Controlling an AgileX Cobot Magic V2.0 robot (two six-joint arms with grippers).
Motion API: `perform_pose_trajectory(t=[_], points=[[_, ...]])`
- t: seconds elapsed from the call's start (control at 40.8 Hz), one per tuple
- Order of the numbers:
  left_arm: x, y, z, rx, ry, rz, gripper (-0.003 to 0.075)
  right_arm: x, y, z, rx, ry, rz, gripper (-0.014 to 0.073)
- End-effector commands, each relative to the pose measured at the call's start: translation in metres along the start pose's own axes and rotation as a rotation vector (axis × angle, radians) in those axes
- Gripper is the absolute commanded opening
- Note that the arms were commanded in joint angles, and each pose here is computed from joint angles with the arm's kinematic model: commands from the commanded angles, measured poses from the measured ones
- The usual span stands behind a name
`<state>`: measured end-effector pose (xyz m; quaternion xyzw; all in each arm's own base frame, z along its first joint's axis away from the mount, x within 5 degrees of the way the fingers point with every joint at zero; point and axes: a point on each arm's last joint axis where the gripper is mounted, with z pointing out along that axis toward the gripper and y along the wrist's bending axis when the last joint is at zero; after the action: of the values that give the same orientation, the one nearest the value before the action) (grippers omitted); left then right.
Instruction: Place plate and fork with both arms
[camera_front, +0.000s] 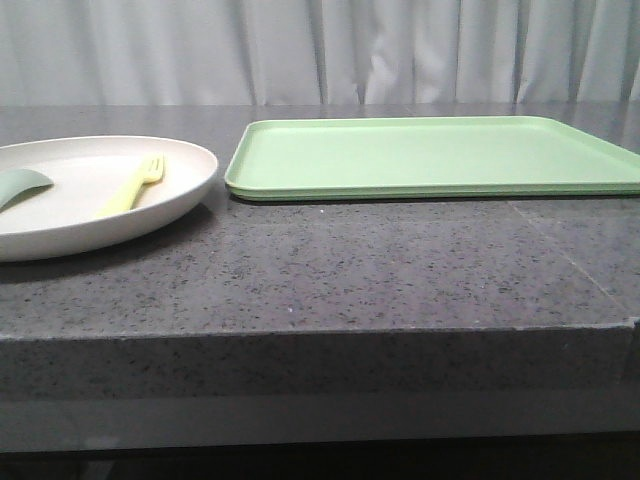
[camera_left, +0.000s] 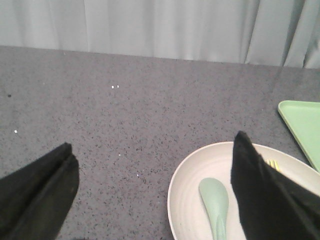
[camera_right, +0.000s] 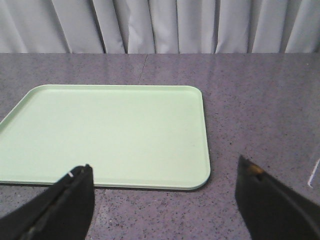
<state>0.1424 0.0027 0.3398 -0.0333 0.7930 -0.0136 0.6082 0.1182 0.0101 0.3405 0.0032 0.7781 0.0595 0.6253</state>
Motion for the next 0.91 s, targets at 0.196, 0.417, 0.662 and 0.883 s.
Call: perform_pose_trajectory(t=[0.196, 0.417, 0.662, 0.883], points=[[-0.026, -0.003, 0.056, -0.017, 0.37, -0.028, 0.0587, -0.018, 0.001, -0.003, 0.0, -0.105, -0.01, 0.0601], [-0.008, -0.002, 0.112, -0.04, 0.706, -0.028, 0.0587, -0.018, 0.001, -0.003, 0.0, -0.105, -0.01, 0.0601], [-0.001, -0.003, 0.15, -0.039, 0.749, -0.04, 0.0587, -0.018, 0.001, -0.003, 0.0, -0.105, -0.01, 0.0601], [0.013, -0.002, 0.166, -0.041, 0.807, -0.046, 0.0587, -0.018, 0.001, -0.003, 0.0, -0.105, -0.01, 0.0601]])
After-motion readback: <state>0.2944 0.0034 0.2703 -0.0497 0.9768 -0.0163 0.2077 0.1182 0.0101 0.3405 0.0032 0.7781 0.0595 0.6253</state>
